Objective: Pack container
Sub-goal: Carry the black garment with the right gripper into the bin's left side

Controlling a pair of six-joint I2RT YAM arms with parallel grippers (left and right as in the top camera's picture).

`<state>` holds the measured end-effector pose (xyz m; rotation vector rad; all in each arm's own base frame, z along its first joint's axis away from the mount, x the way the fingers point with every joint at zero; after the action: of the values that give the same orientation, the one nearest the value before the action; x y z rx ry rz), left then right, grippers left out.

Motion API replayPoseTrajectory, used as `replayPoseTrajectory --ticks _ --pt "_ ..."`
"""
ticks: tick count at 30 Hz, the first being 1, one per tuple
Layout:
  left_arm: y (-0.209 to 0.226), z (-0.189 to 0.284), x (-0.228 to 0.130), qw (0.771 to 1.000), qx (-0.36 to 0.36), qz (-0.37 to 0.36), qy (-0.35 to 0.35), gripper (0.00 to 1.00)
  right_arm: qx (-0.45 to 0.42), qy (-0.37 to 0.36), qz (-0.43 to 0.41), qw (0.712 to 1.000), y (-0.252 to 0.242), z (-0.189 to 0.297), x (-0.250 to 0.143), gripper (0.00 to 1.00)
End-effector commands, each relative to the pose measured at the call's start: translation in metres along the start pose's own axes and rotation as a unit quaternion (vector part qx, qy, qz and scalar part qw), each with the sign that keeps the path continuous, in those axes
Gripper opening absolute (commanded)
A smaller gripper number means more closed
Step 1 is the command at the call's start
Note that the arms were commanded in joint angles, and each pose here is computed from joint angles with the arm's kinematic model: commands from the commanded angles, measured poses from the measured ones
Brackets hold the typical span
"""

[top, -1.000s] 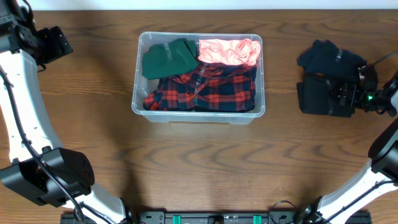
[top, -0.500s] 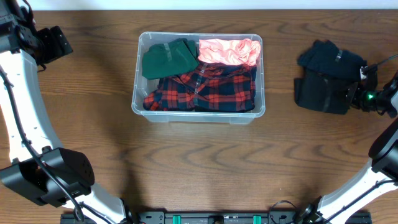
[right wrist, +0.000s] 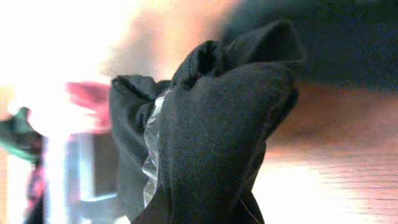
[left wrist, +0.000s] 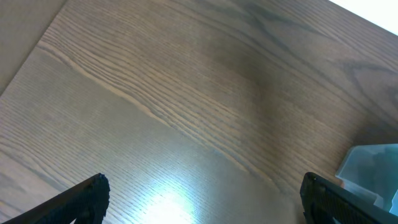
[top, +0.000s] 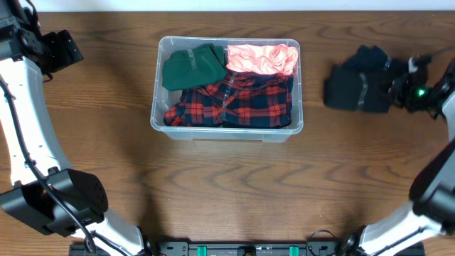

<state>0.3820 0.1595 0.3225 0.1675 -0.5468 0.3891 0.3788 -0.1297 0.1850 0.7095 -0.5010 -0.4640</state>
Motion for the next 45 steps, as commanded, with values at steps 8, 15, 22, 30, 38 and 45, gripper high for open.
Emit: replayPoseTrajectory --ticks 8,15,22,30,38,45 --pt "0.000 -0.002 0.001 1.000 0.001 0.005 0.002 0.98 0.057 -0.121 0.090 0.987 0.163 0.090 -0.039 0.01" --pt "0.000 -0.002 0.001 1.000 0.001 0.005 0.002 0.98 0.113 -0.083 0.109 0.984 0.217 0.082 -0.076 0.01" --pt "0.000 -0.002 0.001 1.000 0.001 0.005 0.002 0.98 0.128 -0.050 0.105 0.985 0.257 0.038 -0.100 0.01" --pt "0.000 -0.002 0.001 1.000 0.001 0.005 0.002 0.98 0.127 -0.026 0.069 0.989 0.294 -0.017 -0.132 0.01" --pt "0.000 -0.002 0.001 1.000 0.001 0.005 0.002 0.98 0.110 -0.009 0.051 0.993 0.314 -0.068 -0.169 0.01" --pt "0.000 -0.002 0.001 1.000 0.001 0.005 0.002 0.98 0.110 0.023 0.048 0.993 0.321 -0.099 -0.192 0.01"
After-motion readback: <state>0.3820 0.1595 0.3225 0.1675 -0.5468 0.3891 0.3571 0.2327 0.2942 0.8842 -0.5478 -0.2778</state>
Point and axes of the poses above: each gripper's point midway between its finger pads, its own z axis back along the fingers, its own y axis along the line the jaws close on, x = y × z, the point moved 8 cm from there along z, back along the fingers, and after that the axes turned 7 degrees about -z, right-handed, at the moved point
